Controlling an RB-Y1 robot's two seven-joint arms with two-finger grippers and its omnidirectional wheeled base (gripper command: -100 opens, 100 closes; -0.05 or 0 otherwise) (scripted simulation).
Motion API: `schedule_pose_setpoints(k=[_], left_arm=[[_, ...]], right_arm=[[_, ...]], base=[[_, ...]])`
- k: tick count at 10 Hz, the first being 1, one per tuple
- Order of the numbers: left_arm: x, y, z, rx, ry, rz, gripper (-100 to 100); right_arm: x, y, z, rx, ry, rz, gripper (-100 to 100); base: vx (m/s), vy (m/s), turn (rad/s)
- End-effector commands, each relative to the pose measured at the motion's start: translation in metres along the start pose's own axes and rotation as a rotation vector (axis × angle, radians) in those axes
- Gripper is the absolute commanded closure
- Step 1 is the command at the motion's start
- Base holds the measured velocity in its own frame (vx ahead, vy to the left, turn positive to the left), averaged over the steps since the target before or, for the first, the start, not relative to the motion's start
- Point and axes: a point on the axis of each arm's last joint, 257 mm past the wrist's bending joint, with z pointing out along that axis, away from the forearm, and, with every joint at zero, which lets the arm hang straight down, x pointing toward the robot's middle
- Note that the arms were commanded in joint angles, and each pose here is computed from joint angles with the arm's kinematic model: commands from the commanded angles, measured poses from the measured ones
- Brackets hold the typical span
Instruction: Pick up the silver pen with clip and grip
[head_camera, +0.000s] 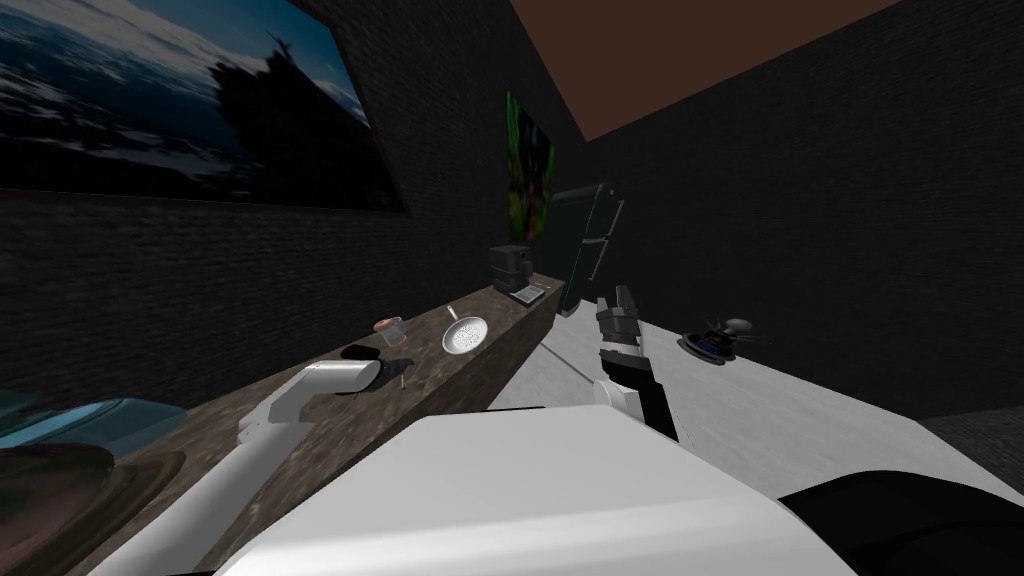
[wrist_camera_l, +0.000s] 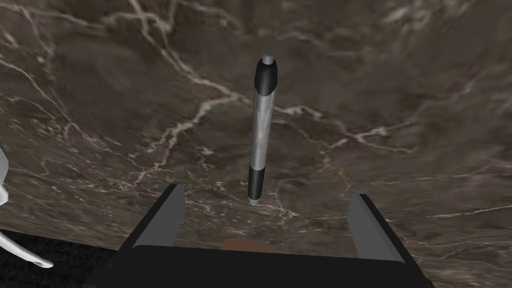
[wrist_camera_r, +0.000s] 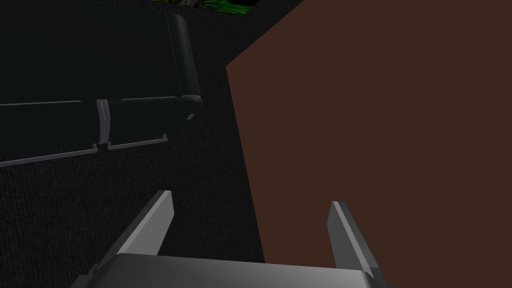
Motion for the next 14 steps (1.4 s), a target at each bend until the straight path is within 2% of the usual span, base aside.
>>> schedule_pose_setpoints(k=[1, 3, 4, 5, 6, 8, 9, 10, 11, 13, 14], left_arm=[[-0.002, 0.004, 0.001, 0.008, 0.007, 0.014, -100], [-0.002, 0.004, 0.001, 0.009, 0.007, 0.07, -100], [-0.002, 0.004, 0.001, 0.009, 0.007, 0.079, -100], [-0.005, 0.012, 0.004, 0.03, 0.021, 0.039, -100], [-0.005, 0.012, 0.004, 0.03, 0.021, 0.062, -100], [-0.005, 0.012, 0.004, 0.03, 0.02, 0.118, -100], [-0.005, 0.012, 0.004, 0.03, 0.02, 0.127, -100], [-0.008, 0.019, 0.007, 0.054, 0.031, 0.085, -100], [-0.008, 0.019, 0.007, 0.055, 0.031, 0.112, -100], [-0.008, 0.019, 0.007, 0.056, 0.029, 0.17, -100], [-0.008, 0.019, 0.007, 0.056, 0.029, 0.173, -100]], right_arm=[[0.0, 0.0, 0.0, 0.0, 0.0, 0.0, 0], [0.0, 0.0, 0.0, 0.0, 0.0, 0.0, 0], [0.0, 0.0, 0.0, 0.0, 0.0, 0.0, 0], [0.0, 0.0, 0.0, 0.0, 0.0, 0.0, 0], [0.0, 0.0, 0.0, 0.0, 0.0, 0.0, 0], [0.0, 0.0, 0.0, 0.0, 0.0, 0.0, 0], [0.0, 0.0, 0.0, 0.0, 0.0, 0.0, 0], [0.0, 0.0, 0.0, 0.0, 0.0, 0.0, 0], [0.0, 0.0, 0.0, 0.0, 0.0, 0.0, 0], [0.0, 0.0, 0.0, 0.0, 0.0, 0.0, 0], [0.0, 0.0, 0.0, 0.0, 0.0, 0.0, 0]], base=[[0.079, -0.094, 0.282], [0.013, -0.015, 0.01], [0.003, -0.003, -0.014], [0.094, -0.109, 0.325], [0.095, -0.109, 0.325], [0.009, -0.011, 0.018], [-0.013, 0.016, -0.047], [0.082, -0.096, 0.283], [0.103, -0.123, 0.343], [0.011, -0.013, 0.032], [-0.015, 0.019, -0.055]])
